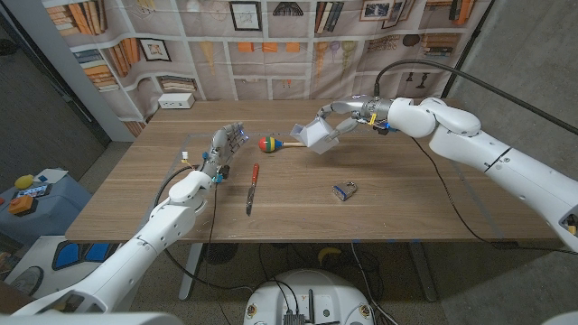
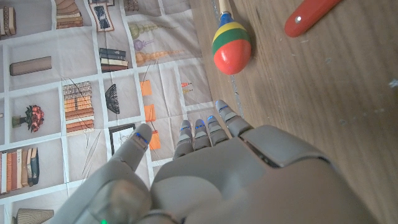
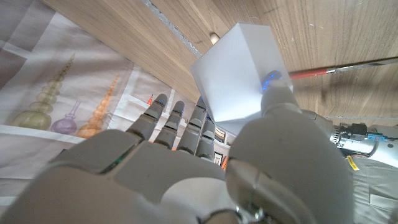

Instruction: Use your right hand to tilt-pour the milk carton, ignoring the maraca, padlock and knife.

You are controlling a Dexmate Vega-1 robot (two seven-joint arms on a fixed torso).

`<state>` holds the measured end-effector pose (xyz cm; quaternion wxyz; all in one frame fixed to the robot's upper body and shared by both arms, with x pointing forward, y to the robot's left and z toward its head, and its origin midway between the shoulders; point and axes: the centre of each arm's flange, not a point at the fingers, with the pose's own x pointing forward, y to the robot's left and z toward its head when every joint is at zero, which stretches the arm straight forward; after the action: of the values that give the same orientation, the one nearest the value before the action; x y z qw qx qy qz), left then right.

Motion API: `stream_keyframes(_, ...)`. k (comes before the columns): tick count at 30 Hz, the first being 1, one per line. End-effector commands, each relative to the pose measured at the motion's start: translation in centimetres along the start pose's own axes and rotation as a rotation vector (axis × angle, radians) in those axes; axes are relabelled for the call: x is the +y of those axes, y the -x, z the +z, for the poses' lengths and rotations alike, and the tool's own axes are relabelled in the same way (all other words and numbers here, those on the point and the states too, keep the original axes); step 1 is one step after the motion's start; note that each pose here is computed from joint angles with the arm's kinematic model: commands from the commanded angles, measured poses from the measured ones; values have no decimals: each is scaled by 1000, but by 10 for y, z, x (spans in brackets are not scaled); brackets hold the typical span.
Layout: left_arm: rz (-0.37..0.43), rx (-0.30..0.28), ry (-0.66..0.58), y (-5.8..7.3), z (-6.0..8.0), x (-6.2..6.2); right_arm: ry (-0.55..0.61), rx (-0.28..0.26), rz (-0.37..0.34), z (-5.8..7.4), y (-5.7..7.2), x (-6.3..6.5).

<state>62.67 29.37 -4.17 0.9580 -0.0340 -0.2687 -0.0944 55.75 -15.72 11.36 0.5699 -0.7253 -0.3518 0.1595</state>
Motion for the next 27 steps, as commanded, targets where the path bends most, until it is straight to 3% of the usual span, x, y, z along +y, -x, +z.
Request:
stream_keyframes(1,18,-20,0,4,3,1,222,100,69,7,-2,-5)
stream_keyframes(27,19,-14,11,1,-1,1,483,181,167,33,-20,-13)
